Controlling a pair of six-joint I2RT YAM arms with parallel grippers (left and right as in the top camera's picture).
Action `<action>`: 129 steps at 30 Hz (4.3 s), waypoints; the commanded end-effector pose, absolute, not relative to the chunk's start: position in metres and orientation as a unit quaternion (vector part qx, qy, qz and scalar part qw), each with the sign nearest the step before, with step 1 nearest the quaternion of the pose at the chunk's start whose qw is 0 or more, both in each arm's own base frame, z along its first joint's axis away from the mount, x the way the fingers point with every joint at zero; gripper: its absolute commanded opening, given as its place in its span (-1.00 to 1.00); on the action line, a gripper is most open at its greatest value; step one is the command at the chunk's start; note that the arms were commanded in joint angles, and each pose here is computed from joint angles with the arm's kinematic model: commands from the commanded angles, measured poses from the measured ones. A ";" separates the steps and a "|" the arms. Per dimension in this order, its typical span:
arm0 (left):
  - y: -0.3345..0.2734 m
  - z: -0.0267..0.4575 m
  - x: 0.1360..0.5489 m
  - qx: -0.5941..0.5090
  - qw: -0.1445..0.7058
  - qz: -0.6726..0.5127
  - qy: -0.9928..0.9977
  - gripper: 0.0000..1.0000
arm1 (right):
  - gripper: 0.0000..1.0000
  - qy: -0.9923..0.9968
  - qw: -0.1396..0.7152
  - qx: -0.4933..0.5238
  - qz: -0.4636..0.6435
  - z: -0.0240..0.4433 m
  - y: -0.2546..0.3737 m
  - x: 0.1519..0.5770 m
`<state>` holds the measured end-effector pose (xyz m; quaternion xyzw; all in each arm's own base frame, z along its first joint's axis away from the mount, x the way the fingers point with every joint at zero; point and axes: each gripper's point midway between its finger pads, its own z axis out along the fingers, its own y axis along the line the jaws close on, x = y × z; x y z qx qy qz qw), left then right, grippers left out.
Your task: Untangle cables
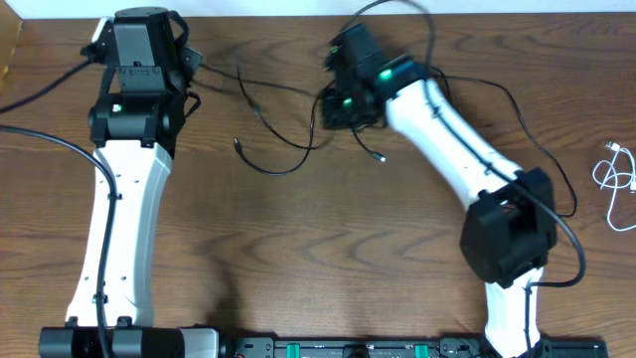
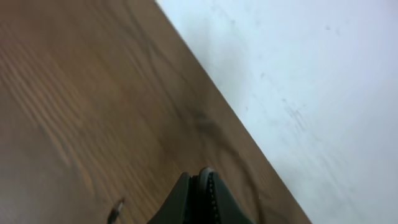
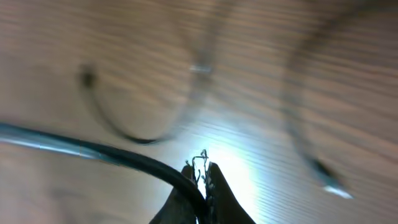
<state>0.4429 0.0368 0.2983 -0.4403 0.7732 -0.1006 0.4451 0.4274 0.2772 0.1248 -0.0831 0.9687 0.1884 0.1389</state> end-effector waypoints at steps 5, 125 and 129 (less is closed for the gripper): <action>0.108 0.316 0.433 -0.467 0.491 -0.007 0.736 -0.85 | -0.98 0.984 0.175 -0.023 -0.003 0.110 0.164 0.464; -0.041 0.269 0.418 -0.107 0.355 -0.144 0.918 0.89 | 0.99 0.948 0.306 -0.010 0.088 0.263 -0.086 0.501; -0.041 0.268 0.417 -0.095 0.353 -0.138 0.920 0.89 | 0.98 0.957 0.270 -0.043 0.097 0.241 -0.066 0.496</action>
